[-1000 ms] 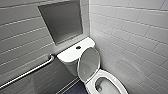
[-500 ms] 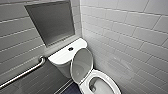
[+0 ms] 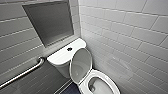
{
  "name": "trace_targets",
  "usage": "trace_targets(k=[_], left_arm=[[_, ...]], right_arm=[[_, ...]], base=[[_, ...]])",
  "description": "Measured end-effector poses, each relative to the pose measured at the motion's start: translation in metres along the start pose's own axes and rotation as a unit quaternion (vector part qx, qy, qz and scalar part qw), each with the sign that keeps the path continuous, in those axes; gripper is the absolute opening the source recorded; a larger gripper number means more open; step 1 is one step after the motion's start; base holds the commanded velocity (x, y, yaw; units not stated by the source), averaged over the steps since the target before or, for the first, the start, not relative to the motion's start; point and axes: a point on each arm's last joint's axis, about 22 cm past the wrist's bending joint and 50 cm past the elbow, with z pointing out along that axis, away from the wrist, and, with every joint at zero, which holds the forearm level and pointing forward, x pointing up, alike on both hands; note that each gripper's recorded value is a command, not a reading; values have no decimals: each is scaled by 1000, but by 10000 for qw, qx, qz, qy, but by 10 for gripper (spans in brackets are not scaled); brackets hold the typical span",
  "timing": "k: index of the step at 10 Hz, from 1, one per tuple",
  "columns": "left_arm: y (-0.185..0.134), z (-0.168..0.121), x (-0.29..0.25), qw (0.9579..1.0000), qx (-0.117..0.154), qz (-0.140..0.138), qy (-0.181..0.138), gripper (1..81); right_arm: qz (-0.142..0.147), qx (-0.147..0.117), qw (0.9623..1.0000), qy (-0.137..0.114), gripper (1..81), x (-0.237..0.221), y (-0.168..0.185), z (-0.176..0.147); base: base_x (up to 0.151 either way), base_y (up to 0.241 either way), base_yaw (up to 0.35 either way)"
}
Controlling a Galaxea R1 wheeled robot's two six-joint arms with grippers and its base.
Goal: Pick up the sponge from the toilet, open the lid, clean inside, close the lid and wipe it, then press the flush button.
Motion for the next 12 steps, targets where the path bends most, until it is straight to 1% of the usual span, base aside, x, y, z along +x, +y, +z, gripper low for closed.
trace_targets(k=[1,2,3,4,5,6,7,8,9,10,11,12], left_arm=[[-2,-7,29,9999,-8,-137,75,811],[-1,-13,51,9989,-58,-458,121,811],[-2,-18,70,9961,-97,-850,211,811],[-12,-25,91,9909,-36,-1250,502,811],[-25,-35,111,9848,77,-1516,840,811],[-37,-46,137,9738,162,-1866,1289,811],[-44,-57,162,9623,184,-2185,1611,811],[-52,-66,176,9495,202,-2514,1865,811],[-61,-73,179,9333,206,-2915,2085,811],[-69,-81,186,9165,205,-3238,2341,811],[-77,-91,198,8998,192,-3450,2665,811],[-84,-102,207,8849,177,-3619,2926,811]], right_arm=[[-27,-89,10000,32,10,-6,11,1],[-30,-121,9998,168,10,-6,18,1],[12,-105,9996,268,10,-13,21,1],[81,-77,9996,263,10,-29,20,-1],[131,-59,9997,200,10,-43,19,-1],[142,-54,9997,194,10,-47,19,-1],[139,-43,9996,235,10,-45,18,1],[140,-44,9996,236,10,-46,18,1],[145,-28,9996,233,10,-47,16,3],[155,-11,9996,226,10,-49,14,5],[162,0,9996,221,10,-50,13,7],[157,-15,9996,222,10,-50,15,6]], base=[[0,0,0],[0,0,0],[0,0,0],[0,0,0],[0,0,0],[0,0,0],[0,0,0],[0,0,0],[0,0,0],[0,0,0],[0,0,0],[0,0,0]])
